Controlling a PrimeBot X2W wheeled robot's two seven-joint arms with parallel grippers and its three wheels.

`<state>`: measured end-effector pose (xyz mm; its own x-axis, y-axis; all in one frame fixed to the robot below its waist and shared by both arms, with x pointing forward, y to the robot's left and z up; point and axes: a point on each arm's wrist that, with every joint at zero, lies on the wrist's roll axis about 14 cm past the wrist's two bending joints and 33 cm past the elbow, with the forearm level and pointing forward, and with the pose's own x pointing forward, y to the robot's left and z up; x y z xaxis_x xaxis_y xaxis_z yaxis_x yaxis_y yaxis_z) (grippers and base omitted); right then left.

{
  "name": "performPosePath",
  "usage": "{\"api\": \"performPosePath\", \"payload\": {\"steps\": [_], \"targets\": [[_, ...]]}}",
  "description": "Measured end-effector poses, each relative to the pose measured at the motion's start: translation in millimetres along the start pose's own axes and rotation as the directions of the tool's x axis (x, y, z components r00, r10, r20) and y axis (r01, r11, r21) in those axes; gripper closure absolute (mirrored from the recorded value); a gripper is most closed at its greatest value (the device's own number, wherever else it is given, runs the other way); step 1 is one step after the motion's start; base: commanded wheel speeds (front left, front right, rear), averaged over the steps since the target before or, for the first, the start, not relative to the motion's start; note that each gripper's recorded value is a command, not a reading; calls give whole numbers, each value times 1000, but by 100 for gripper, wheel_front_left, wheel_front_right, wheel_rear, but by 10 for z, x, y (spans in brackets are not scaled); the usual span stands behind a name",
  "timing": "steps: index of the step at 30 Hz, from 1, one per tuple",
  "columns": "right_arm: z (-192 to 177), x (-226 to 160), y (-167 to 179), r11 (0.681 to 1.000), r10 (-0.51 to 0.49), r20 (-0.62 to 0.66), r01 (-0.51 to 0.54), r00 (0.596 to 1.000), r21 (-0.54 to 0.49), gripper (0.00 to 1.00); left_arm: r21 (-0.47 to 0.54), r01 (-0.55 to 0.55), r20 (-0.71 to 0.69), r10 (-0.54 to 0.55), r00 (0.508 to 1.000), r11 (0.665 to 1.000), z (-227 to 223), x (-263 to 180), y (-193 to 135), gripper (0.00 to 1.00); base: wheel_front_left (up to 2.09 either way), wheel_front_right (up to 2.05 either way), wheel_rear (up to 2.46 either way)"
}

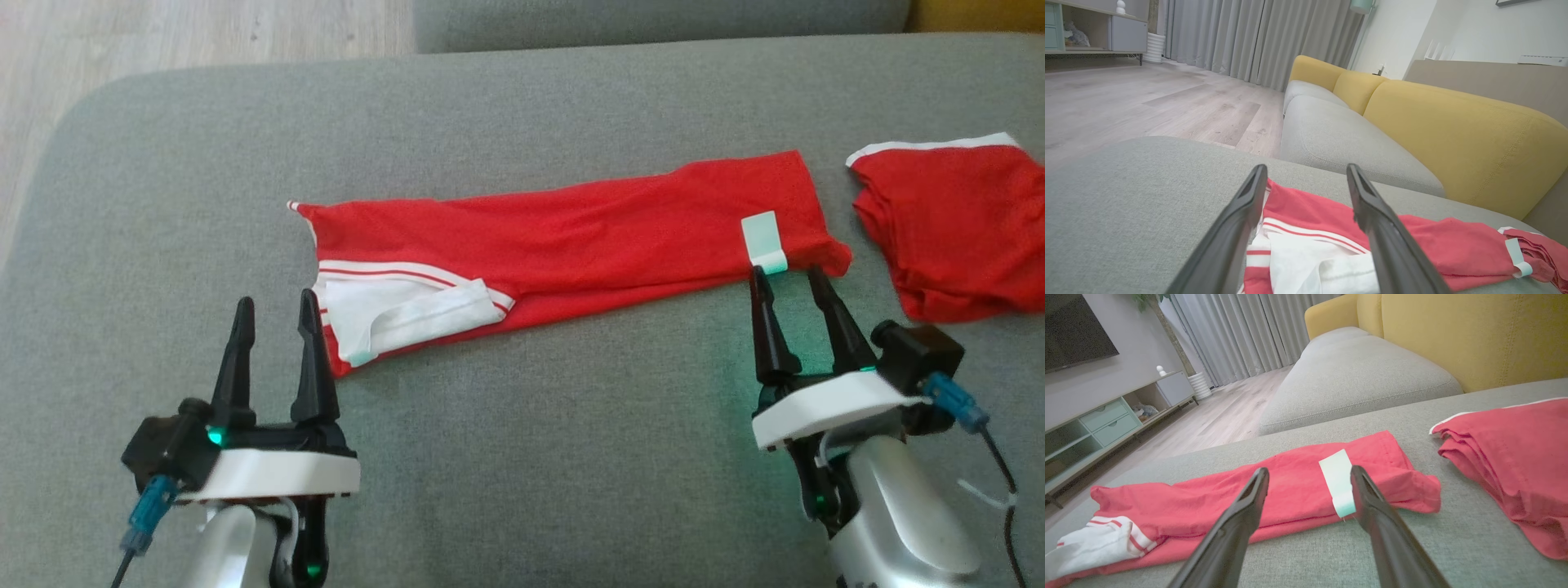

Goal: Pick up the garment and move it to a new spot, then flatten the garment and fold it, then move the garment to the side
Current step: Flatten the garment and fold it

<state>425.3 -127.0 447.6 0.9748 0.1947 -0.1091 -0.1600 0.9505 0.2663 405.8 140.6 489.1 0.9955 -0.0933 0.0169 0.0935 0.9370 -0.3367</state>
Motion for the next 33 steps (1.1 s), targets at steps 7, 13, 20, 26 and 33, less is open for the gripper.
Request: {"api": "performPosePath", "payload": {"steps": [7, 13, 20, 26, 33], "targets": [[78, 130, -63, 999, -14, 28, 14, 1000, -31, 0, 13, 21, -12, -20, 1000, 1000, -87, 57, 19, 0, 0, 0, 0], [-85, 249, -509, 987, -139, -33, 135, 990, -83, 0, 12, 19, -39, -18, 999, 1000, -193, 141, 75, 0, 0, 0, 0], [-365, 402, -747, 975, -224, -128, 222, 966, -30, 0, 18, -4, -65, 6, 998, 1000, -284, 153, 198, 0, 0, 0, 0], [-576, 485, -787, 969, -244, -205, 245, 948, -18, 0, 19, -20, -78, 21, 997, 1000, -333, 156, 261, 0, 0, 0, 0], [-576, 616, -805, 968, -249, -219, 252, 943, -17, 0, 13, -5, -59, 6, 998, 1000, -283, 278, 222, 0, 0, 0, 0]]}}
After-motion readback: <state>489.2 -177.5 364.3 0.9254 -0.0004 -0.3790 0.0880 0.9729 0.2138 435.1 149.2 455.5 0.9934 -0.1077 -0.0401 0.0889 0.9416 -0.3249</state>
